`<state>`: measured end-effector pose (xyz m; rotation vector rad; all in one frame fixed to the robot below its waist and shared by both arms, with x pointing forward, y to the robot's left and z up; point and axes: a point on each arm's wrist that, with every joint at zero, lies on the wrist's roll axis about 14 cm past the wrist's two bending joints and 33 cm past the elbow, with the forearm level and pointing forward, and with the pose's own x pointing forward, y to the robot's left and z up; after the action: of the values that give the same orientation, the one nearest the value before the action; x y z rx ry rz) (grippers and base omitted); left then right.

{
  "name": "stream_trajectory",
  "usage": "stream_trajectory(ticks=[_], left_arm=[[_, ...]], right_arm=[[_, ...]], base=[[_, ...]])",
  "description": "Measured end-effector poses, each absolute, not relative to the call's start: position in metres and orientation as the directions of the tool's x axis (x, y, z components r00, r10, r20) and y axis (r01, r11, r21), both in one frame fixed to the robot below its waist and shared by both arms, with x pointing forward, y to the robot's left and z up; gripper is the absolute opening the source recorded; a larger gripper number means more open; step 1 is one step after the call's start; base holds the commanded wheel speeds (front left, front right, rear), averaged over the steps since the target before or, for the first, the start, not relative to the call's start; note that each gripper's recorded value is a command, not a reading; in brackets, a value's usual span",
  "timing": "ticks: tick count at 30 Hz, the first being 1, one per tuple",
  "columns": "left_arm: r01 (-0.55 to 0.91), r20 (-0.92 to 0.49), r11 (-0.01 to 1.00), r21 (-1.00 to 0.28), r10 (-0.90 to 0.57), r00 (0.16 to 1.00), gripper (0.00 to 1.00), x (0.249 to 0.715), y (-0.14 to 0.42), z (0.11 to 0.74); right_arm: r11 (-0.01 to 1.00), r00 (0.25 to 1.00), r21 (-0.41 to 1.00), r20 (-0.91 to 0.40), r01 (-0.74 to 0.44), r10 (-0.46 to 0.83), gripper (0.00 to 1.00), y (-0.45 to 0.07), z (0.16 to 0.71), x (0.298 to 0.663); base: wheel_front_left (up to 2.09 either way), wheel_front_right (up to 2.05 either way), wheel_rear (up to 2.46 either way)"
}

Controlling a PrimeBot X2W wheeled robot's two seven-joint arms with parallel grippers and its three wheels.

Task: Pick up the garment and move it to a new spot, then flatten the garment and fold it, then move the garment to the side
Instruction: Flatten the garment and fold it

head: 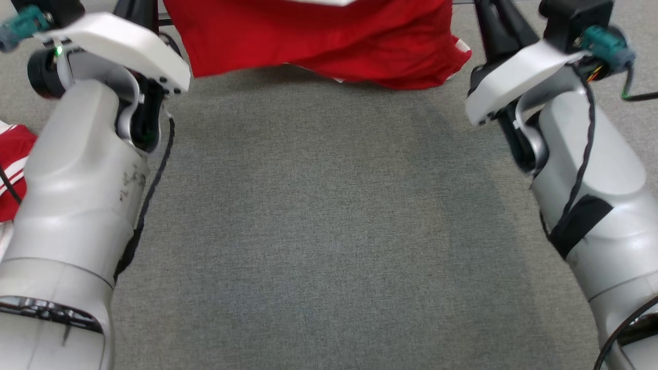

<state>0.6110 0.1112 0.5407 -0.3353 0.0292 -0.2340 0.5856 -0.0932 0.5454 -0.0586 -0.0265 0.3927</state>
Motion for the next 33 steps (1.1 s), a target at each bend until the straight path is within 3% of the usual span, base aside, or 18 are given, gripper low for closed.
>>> stream_trajectory(ticks=[6,10,33], left_arm=[[0.159,-0.154,0.923,-0.350,-0.224,0.962,0.00,0.576,0.116,0.464],[0.147,-0.173,0.922,-0.357,-0.221,0.960,0.00,0.555,0.118,0.446],[0.093,-0.064,0.925,-0.369,-0.125,0.990,0.00,0.370,0.142,0.461]], right_arm=[[0.929,0.917,0.073,-0.151,-0.363,0.370,0.00,-0.087,0.460,0.558],[0.928,0.910,0.158,-0.197,-0.339,0.366,0.00,-0.083,0.430,0.534],[0.940,0.936,0.143,-0.131,-0.309,0.328,0.00,-0.114,0.444,0.348]], base=[[0.00,0.00,0.00],[0.00,0.00,0.00],[0.00,0.00,0.00]])
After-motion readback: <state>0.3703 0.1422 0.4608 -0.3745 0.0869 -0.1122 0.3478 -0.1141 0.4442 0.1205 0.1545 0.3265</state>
